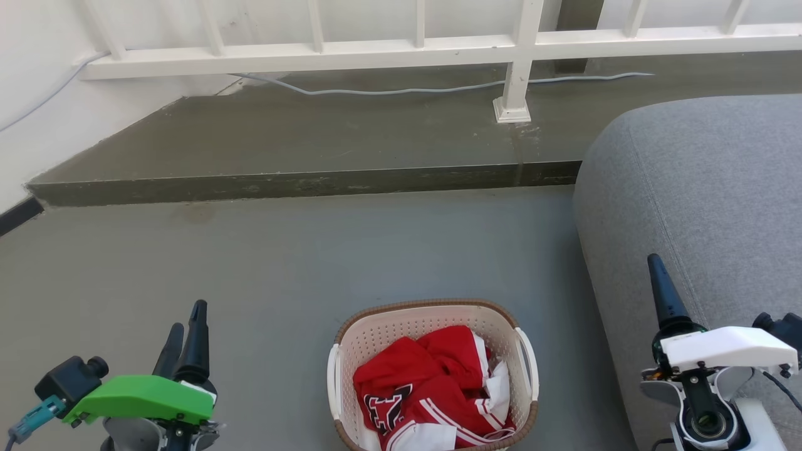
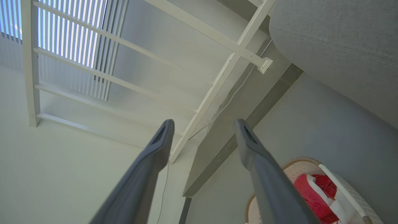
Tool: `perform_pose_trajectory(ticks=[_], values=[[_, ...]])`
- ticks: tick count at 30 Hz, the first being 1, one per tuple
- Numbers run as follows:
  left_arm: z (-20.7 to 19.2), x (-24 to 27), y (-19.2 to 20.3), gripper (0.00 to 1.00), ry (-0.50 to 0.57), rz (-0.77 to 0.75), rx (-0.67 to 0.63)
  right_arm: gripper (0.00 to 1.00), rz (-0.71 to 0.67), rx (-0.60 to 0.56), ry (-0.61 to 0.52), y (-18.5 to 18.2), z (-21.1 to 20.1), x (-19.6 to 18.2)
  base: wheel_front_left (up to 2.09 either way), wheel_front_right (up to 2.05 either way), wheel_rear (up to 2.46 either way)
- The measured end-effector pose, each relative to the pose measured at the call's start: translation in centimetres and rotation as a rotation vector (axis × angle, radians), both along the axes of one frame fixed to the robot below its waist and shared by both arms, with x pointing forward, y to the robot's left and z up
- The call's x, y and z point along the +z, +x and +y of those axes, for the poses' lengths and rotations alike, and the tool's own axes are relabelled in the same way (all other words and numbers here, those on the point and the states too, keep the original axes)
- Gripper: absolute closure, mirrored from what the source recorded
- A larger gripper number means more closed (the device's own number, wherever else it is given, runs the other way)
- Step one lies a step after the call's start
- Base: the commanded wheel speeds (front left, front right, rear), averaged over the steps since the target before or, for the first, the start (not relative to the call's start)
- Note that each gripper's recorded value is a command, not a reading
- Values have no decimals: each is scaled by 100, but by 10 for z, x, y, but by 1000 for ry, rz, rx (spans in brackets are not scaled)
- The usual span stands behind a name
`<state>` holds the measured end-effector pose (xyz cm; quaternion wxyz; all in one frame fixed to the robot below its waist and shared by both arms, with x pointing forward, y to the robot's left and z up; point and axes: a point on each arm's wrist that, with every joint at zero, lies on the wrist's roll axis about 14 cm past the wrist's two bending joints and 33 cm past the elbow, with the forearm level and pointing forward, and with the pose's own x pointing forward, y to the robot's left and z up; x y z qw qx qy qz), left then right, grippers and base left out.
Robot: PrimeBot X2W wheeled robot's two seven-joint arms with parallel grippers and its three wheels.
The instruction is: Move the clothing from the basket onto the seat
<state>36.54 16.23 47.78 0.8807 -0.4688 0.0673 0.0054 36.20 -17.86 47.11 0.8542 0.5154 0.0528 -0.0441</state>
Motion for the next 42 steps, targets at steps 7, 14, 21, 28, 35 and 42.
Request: perform_pose_trajectory(ticks=[7,14,21,28,35,42], values=[[-6,6,1,0,167,-27,-29,0,-10,31,-150,1,8,5,0,0,0],[-14,11,1,0,301,-60,-47,0,-37,54,-275,2,16,13,0,0,0],[-19,16,0,0,418,-91,-58,0,-68,66,-379,2,22,20,0,0,0],[-23,26,0,0,525,-139,-57,0,-104,80,-480,1,29,29,0,0,0],[-25,27,-6,0,615,-162,-57,0,-144,80,-573,0,35,38,0,0,0],[-30,34,-7,0,716,-209,-59,0,-187,85,-667,-2,42,47,0,0,0]])
